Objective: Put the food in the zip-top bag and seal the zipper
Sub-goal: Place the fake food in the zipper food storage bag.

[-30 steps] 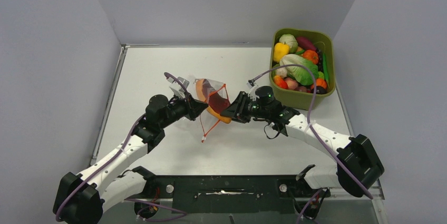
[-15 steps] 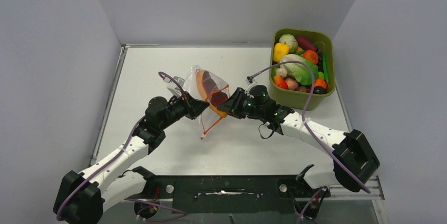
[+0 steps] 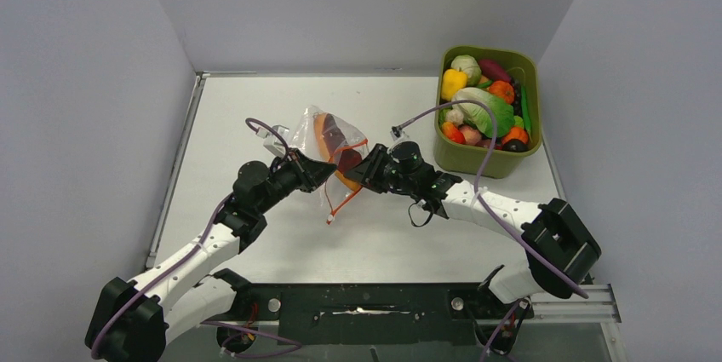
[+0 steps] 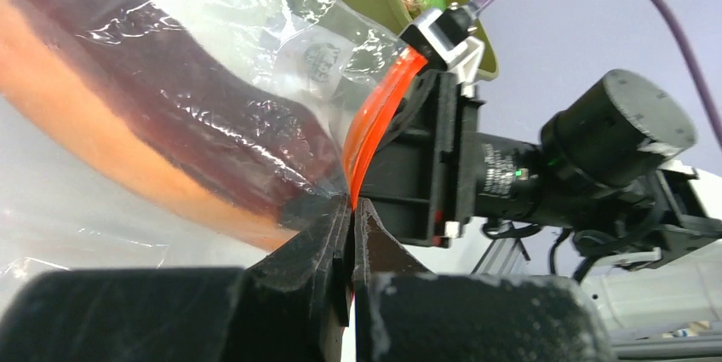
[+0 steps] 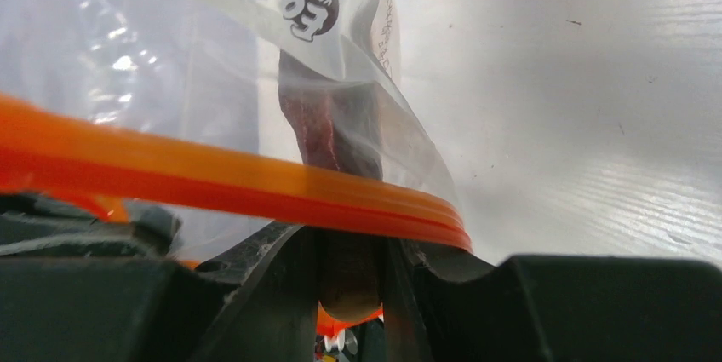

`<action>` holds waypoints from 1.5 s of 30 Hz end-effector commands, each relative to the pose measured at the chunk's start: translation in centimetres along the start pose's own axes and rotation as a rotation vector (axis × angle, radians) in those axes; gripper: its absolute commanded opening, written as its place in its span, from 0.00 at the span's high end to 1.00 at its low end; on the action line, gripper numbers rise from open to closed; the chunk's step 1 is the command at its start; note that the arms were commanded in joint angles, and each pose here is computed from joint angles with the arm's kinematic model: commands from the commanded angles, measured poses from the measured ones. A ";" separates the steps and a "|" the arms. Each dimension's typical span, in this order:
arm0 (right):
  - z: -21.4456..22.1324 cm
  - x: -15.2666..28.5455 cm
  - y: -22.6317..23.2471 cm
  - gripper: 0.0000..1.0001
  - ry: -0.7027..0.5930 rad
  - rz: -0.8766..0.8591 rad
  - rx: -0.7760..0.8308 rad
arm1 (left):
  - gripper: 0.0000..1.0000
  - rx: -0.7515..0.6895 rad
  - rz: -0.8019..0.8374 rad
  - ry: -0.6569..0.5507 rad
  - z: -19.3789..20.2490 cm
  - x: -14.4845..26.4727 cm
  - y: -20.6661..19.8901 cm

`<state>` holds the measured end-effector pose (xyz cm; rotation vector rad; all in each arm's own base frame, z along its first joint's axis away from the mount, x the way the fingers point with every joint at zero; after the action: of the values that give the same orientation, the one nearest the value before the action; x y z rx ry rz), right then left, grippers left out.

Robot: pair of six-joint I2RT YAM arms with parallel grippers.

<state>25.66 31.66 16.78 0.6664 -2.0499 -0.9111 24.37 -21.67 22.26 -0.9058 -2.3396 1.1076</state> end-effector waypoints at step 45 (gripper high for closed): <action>-1.5 6.4 1.5 0.54 0.006 0.055 0.278 | 1.00 -0.012 -0.027 -0.123 -3.4 0.8 -2.1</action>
<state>22.71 28.46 23.03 0.7801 -2.2040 -0.6658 24.47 -20.10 21.97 -0.7347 -2.3727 1.1332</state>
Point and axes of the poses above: each gripper's point midway between its finger pads, its own x axis back along the fingers, its own y axis along the line the jaws close on, z = x × y, the point moved 3 cm from there along x, back along the fingers, and after that the axes turned 6 degrees about x, right-handed, at the moved point
